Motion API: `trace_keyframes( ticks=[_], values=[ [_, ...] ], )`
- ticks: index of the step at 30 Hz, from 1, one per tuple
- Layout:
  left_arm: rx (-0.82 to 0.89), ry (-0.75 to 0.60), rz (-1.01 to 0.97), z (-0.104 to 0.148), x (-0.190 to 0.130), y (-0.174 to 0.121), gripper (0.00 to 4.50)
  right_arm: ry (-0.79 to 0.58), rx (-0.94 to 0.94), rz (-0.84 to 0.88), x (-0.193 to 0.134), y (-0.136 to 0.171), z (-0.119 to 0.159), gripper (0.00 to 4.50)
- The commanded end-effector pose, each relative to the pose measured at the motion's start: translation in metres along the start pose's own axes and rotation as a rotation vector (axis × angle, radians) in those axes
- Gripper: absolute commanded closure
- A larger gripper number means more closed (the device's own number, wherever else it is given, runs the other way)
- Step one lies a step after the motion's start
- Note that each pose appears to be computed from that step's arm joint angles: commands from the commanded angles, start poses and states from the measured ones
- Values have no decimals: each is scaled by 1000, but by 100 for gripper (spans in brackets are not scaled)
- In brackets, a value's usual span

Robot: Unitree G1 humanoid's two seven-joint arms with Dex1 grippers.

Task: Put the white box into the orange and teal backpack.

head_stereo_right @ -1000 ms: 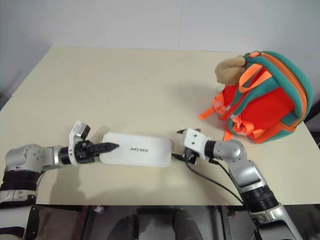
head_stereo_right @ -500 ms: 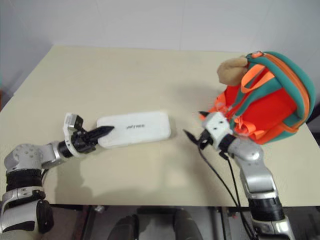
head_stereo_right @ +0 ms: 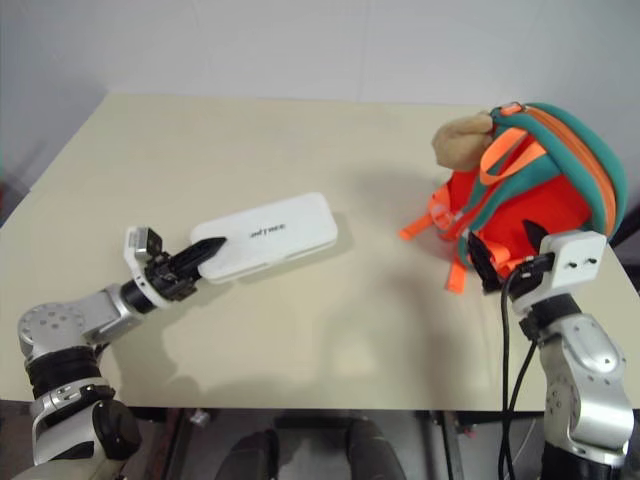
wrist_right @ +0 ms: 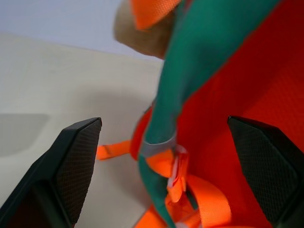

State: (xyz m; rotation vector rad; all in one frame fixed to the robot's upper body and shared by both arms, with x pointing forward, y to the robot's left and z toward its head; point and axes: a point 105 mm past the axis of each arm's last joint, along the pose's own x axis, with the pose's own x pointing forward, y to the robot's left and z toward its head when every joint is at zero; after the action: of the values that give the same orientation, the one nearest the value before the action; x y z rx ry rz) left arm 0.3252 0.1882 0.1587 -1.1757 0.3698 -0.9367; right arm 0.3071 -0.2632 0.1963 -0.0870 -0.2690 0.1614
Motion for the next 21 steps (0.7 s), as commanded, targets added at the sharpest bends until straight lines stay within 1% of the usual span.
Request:
trace_keyframes(
  ticks=[1, 5, 10, 13, 14, 16, 21],
  values=[
    [48, 2, -61, 3, 6, -17, 320, -51, 9, 11, 16, -3, 4, 0],
    [63, 7, -55, 1, 6, -19, 320, -84, 81, 57, 35, 3, 8, 0],
    [72, -5, -41, 1, 0, -18, 320, -59, 65, 68, 55, 7, -3, 0],
    [77, -6, -35, -1, -1, -18, 320, -10, 49, 41, 69, 7, -15, 0],
    [78, -8, -33, -1, -2, -18, 320, 0, 43, 19, 72, 5, -19, 18],
    [78, -10, -33, -3, -2, -18, 320, -42, 66, 24, 76, 9, -14, 56],
    [84, -17, -35, -6, -5, -19, 320, -105, 56, -8, 80, 6, -3, 230]
  ],
)
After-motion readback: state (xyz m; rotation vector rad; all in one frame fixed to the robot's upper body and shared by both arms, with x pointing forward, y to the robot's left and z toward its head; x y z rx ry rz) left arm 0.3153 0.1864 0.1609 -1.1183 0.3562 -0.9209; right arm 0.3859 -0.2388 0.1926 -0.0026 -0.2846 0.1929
